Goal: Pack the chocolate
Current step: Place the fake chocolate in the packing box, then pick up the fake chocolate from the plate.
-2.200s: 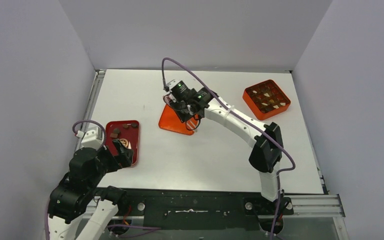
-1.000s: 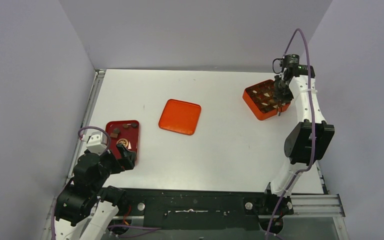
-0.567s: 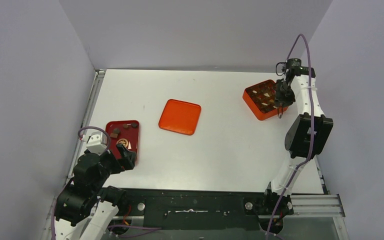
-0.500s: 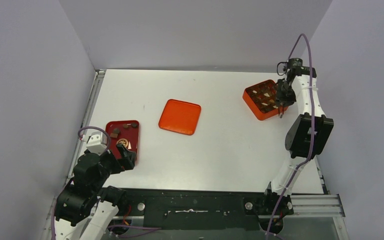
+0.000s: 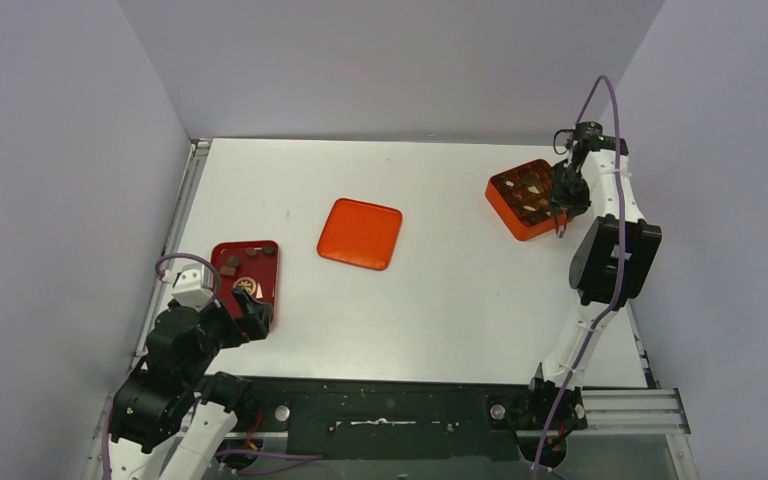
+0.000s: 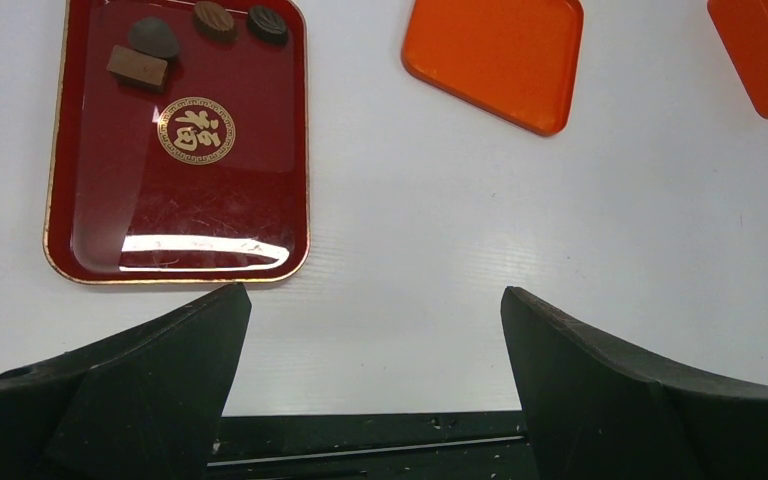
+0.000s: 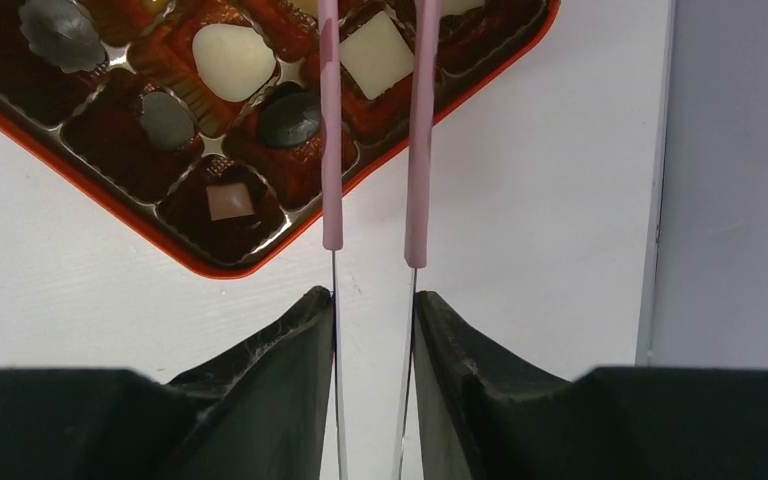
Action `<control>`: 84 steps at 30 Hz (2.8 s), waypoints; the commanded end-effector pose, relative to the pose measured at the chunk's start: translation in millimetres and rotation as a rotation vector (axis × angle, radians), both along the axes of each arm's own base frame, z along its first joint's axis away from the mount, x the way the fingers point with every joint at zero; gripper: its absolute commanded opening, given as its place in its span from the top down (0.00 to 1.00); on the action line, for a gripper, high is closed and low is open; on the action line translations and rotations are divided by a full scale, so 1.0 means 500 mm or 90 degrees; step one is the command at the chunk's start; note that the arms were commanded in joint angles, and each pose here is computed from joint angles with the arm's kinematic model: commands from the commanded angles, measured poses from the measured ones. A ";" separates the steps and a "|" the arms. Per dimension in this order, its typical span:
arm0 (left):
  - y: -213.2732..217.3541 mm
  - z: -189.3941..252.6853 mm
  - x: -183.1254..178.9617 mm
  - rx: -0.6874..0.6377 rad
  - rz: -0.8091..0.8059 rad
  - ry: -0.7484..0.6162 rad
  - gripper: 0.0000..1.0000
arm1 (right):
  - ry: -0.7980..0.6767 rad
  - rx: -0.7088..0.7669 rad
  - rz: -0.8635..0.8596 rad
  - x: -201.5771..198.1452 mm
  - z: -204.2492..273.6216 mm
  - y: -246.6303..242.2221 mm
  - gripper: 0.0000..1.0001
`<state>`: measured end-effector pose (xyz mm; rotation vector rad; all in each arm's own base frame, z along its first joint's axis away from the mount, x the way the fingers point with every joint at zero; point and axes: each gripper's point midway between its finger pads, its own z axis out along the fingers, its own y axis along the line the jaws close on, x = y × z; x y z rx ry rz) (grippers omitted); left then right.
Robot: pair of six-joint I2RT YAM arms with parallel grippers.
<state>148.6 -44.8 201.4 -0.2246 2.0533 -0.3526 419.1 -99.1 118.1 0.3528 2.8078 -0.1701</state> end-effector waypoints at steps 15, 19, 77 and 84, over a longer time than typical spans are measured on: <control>0.003 0.032 0.009 -0.014 0.012 -0.049 0.03 | -0.099 0.005 0.009 0.013 0.115 0.019 0.67; 0.002 0.036 0.007 -0.016 0.009 -0.049 0.03 | -0.120 0.005 0.019 0.011 0.149 0.039 0.68; -0.077 0.041 0.276 -0.241 0.081 0.100 0.23 | -0.434 0.129 0.893 -0.347 0.350 1.005 0.67; -0.059 0.017 0.231 -0.222 0.100 0.115 0.23 | -0.457 0.159 0.888 -0.347 0.359 1.024 0.68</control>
